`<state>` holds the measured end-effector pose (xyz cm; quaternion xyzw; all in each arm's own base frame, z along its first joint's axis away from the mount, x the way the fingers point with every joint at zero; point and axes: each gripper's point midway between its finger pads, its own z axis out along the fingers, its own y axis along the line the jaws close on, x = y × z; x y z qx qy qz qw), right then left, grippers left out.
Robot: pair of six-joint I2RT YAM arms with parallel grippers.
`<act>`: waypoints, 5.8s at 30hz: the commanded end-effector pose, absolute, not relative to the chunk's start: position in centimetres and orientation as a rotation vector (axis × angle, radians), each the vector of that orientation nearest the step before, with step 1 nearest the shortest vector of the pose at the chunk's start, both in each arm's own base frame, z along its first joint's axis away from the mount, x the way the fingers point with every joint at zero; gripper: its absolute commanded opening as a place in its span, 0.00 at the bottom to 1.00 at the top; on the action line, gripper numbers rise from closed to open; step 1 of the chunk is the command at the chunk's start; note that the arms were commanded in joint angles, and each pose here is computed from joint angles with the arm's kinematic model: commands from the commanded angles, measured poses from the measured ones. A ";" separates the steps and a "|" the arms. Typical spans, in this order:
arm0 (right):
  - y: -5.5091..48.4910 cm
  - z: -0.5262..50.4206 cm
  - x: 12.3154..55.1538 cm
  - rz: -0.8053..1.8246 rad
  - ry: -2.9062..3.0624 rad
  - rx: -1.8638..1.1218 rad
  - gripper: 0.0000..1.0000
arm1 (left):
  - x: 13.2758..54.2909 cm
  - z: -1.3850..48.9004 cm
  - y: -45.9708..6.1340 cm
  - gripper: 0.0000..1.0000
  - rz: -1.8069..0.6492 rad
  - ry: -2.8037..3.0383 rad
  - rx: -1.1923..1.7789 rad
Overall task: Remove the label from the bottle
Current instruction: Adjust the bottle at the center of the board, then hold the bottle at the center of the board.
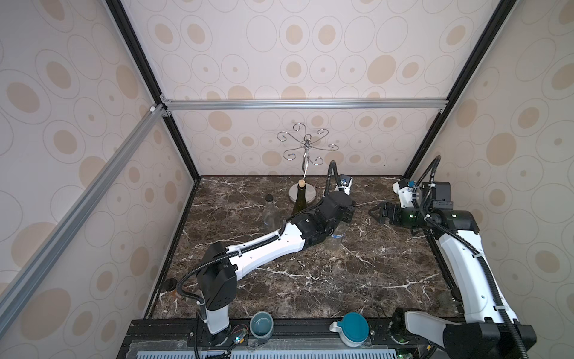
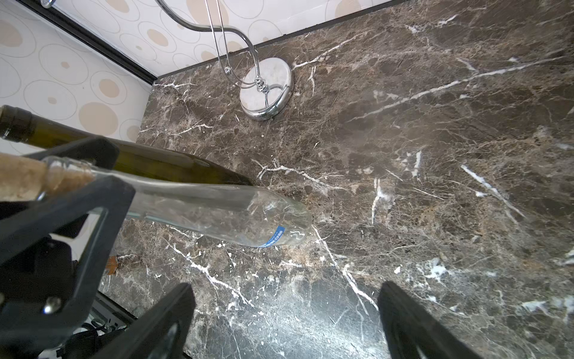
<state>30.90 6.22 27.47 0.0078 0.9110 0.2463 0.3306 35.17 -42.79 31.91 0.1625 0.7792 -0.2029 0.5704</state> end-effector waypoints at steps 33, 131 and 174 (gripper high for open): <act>7.6 25.3 27.9 0.765 2.447 0.002 0.92 | 31.0 34.5 -40.5 1.00 -0.907 1.571 1.140; 7.5 25.9 27.4 0.731 2.423 -0.057 0.91 | 31.0 33.2 -40.6 1.00 -0.672 1.735 0.879; 9.2 22.0 26.5 0.593 2.450 -0.160 0.85 | 37.4 34.1 -42.5 0.23 -0.693 1.713 0.774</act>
